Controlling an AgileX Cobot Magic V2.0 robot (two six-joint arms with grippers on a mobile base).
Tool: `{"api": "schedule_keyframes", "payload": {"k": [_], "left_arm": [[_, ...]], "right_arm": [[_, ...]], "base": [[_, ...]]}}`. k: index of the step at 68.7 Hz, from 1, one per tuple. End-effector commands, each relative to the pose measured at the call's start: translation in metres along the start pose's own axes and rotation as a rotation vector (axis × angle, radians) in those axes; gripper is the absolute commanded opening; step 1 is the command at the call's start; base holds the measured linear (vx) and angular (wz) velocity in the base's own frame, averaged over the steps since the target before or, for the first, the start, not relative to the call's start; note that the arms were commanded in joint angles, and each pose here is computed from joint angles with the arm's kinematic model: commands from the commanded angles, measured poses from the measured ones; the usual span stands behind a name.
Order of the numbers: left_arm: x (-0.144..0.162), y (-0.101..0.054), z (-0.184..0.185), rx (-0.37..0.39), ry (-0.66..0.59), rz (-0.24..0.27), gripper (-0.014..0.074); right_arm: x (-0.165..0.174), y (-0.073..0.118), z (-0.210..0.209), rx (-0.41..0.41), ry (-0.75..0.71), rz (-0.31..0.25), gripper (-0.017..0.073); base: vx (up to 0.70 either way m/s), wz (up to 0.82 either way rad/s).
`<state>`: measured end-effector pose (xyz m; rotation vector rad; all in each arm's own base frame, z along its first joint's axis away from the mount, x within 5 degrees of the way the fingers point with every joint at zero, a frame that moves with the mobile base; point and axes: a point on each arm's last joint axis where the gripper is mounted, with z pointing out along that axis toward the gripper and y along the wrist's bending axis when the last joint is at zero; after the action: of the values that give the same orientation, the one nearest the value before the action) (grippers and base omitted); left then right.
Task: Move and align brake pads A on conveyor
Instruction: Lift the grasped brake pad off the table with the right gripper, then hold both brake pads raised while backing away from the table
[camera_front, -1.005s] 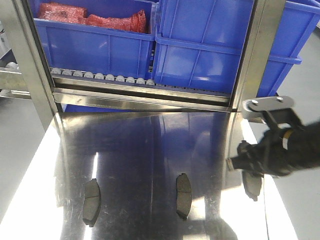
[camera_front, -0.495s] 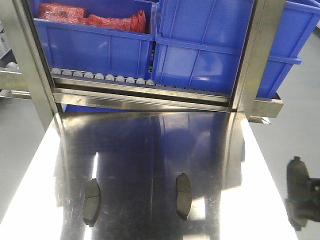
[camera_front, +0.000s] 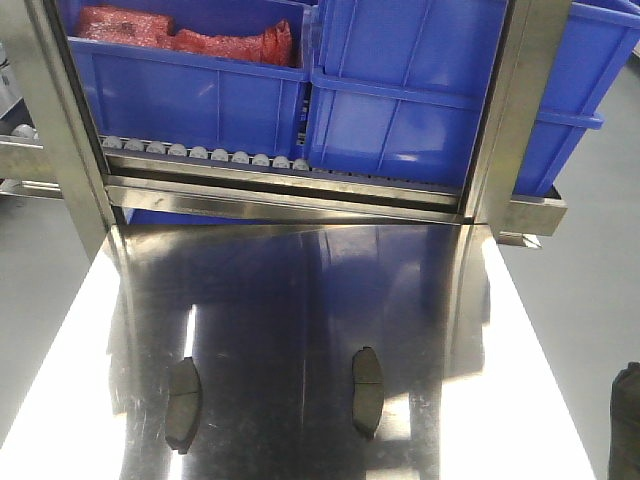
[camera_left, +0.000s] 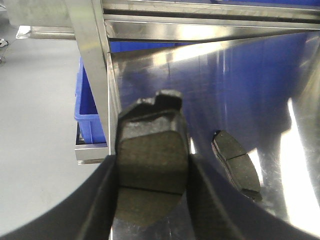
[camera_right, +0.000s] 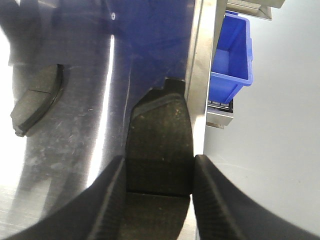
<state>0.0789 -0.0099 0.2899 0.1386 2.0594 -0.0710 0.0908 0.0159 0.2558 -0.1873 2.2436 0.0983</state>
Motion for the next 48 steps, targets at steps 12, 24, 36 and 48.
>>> {"api": "schedule_keyframes", "payload": {"k": [12, 24, 36, 48], "left_arm": [[-0.0168, -0.0005, -0.0046, 0.007, -0.118, -0.004, -0.0006], [-0.0168, -0.0005, -0.0046, 0.007, -0.118, -0.004, -0.0006], [-0.0168, -0.0005, -0.0046, 0.007, -0.118, -0.004, -0.0006], [-0.0168, -0.0005, -0.0046, 0.007, -0.118, -0.004, -0.0006]], "right_arm": [[-0.0152, -0.0010, -0.0056, 0.009, -0.104, -0.001, -0.0007], [-0.0153, -0.0010, -0.0056, 0.009, -0.104, -0.001, -0.0007], [-0.0153, -0.0010, -0.0056, 0.009, -0.104, -0.001, -0.0007], [-0.0153, -0.0010, -0.0056, 0.009, -0.104, -0.001, -0.0007]], "base": [[0.00, 0.00], [0.00, 0.00], [0.00, 0.00], [0.00, 0.00]]}}
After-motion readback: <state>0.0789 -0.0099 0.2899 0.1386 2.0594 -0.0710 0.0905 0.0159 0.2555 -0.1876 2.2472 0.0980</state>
